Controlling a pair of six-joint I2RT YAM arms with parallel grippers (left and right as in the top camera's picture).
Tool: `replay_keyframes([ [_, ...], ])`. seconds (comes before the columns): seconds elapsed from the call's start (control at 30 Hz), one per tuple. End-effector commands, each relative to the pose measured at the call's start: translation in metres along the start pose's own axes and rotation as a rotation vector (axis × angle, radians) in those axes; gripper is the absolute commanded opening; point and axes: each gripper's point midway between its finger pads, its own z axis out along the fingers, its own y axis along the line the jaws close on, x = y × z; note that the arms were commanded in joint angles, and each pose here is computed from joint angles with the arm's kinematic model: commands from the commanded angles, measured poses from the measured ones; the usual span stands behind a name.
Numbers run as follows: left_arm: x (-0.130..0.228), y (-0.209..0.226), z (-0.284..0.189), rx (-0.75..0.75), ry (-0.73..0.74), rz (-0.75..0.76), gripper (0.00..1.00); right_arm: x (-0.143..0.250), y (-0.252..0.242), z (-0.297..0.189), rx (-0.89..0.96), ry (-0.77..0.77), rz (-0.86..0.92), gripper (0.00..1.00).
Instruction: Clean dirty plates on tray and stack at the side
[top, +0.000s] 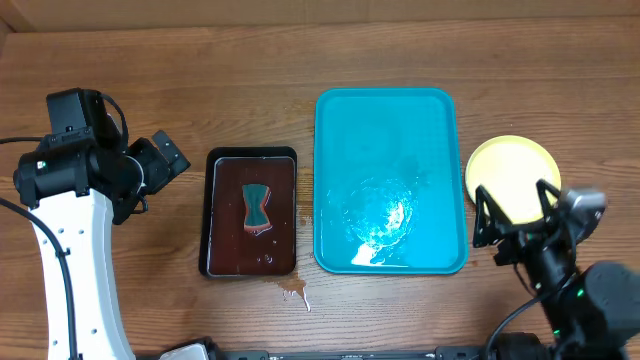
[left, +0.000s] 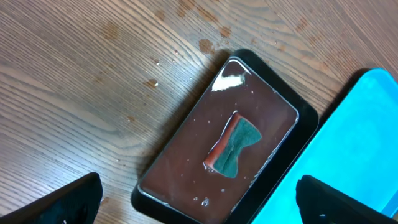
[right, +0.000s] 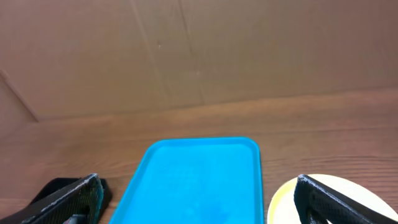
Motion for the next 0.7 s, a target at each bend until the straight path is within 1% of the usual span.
replay_keyframes([
  [0.0, 0.0, -0.001, -0.001, 0.006, -0.002, 0.013, 1.0, 0.019, -0.005, -0.005, 0.004, -0.04, -0.015, 1.0],
  [0.33, 0.0, -0.001, -0.001, 0.006, -0.002, 0.013, 1.0, 0.064, -0.014, -0.002, -0.009, -0.099, -0.019, 1.0],
  [0.67, -0.001, -0.001, -0.001, 0.006, -0.003, 0.013, 1.0, 0.08, -0.022, 0.019, -0.019, -0.155, -0.031, 1.0],
])
